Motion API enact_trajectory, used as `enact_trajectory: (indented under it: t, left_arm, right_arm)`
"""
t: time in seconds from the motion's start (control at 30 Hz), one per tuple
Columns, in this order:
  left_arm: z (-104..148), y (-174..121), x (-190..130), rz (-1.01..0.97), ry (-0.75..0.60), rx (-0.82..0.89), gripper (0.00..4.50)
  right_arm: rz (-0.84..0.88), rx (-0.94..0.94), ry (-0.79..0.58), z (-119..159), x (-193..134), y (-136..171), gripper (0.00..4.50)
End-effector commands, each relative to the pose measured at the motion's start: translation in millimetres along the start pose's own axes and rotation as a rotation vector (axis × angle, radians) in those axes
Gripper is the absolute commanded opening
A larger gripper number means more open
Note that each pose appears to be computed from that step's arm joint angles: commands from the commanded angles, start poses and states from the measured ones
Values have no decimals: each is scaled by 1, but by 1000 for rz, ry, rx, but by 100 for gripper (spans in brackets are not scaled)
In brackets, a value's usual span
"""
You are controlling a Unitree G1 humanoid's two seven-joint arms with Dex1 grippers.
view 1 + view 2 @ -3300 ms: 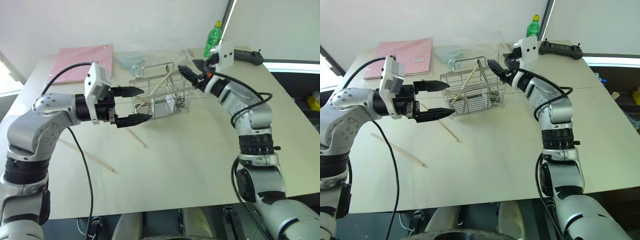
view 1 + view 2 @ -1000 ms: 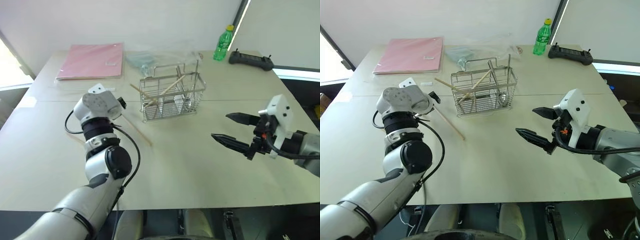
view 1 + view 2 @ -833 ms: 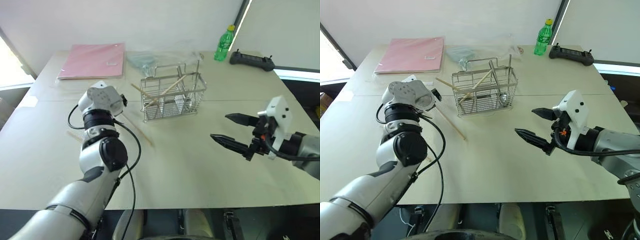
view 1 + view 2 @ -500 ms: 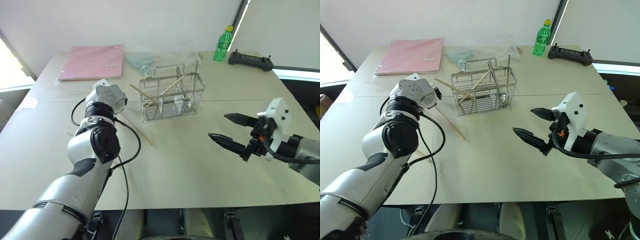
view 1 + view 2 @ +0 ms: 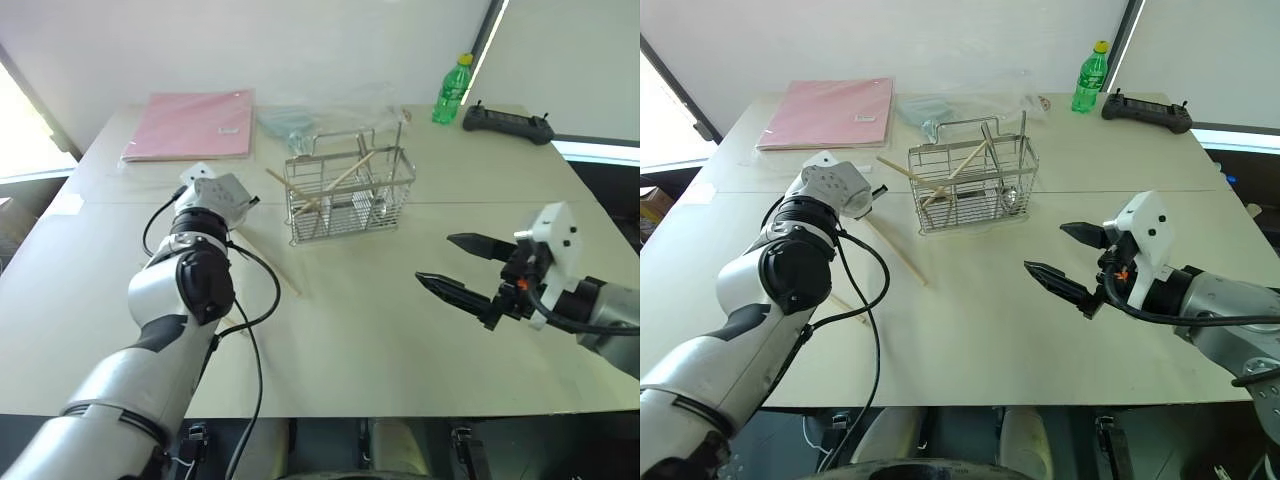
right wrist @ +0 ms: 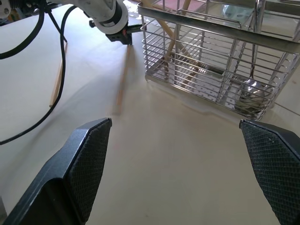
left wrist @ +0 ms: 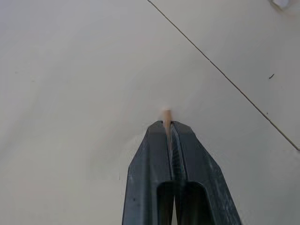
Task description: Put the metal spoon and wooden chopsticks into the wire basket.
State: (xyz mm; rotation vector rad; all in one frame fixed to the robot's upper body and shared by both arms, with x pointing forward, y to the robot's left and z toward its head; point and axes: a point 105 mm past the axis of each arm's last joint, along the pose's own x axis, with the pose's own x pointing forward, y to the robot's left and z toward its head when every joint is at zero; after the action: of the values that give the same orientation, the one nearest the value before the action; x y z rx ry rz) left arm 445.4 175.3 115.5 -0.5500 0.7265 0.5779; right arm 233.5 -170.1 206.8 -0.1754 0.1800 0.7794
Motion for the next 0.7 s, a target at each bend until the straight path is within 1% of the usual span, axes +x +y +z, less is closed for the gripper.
enact_trajectory:
  t: [0.03, 0.2, 0.33, 0.47, 0.7]
  left_arm:
    - [-18, -5, 3, -21, 75, -19, 2]
    - [-21, -4, 3, -18, 91, -45, 2]
    - [-23, 3, 7, -1, 112, -66, 2]
    - [-18, 7, 8, 9, 107, -84, 2]
    - [-16, 5, 6, 4, 108, -111, 2]
  right_arm:
    - [-1, -45, -27, 11, -4, 2, 450]
    - [2, -48, -24, 13, -4, 1, 450]
    - [14, -48, -10, 13, -5, 3, 450]
    - [19, -52, 5, 11, -4, 3, 450]
    - [22, -57, 2, 12, -2, 0, 450]
